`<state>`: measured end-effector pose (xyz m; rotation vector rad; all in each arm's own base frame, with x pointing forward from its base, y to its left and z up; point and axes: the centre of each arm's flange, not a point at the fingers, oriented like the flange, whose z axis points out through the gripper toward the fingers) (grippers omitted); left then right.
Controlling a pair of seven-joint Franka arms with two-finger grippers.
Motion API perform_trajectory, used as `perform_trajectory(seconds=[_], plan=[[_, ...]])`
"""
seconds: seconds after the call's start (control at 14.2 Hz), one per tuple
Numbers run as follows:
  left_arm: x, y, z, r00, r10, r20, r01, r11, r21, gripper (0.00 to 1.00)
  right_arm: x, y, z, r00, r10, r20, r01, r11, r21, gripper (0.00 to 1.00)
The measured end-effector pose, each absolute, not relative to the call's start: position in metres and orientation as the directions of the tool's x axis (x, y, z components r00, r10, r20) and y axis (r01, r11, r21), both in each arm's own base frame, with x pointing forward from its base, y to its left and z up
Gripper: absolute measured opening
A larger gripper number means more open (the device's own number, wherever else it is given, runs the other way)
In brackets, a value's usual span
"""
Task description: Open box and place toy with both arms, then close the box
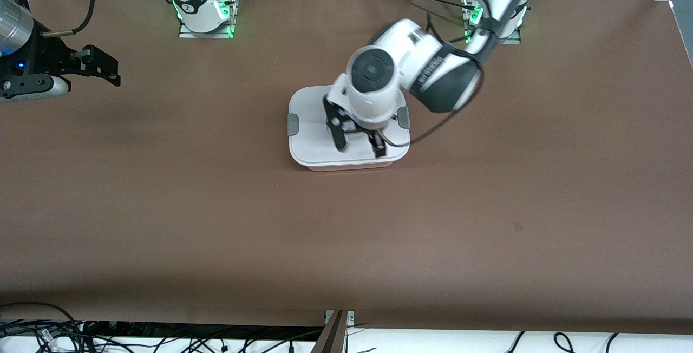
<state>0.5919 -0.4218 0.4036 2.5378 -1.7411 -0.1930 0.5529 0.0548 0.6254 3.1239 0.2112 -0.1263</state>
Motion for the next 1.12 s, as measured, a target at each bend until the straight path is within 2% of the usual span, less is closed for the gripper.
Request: perform_trajectory(seconds=[0.21, 0.56, 0.84, 1.12], plan=[[0.653, -0.319, 0.408, 0.497, -0.865, -0.065, -0.857, -0.502, 0.121, 1.00, 0.553, 0.055, 0.625, 0.988, 0.134, -0.081, 0.135, -0.991, 0.003, 1.00], [0.709, -0.160, 0.420, 0.685, -0.725, -0.070, -0.720, -0.689, 0.089, 1.00, 0.553, 0.055, 0.625, 0.988, 0.133, -0.081, 0.134, -0.991, 0.003, 1.00], [0.714, -0.053, 0.483, 0.797, -0.603, -0.040, -0.604, -0.797, -0.007, 1.00, 0.553, 0.055, 0.625, 0.988, 0.134, -0.081, 0.134, -0.991, 0.003, 1.00], [0.674, 0.007, 0.542, 0.931, -0.365, -0.027, -0.366, -0.930, -0.029, 1.00, 0.553, 0.055, 0.625, 0.988, 0.134, -0.082, 0.134, -0.991, 0.003, 1.00]])
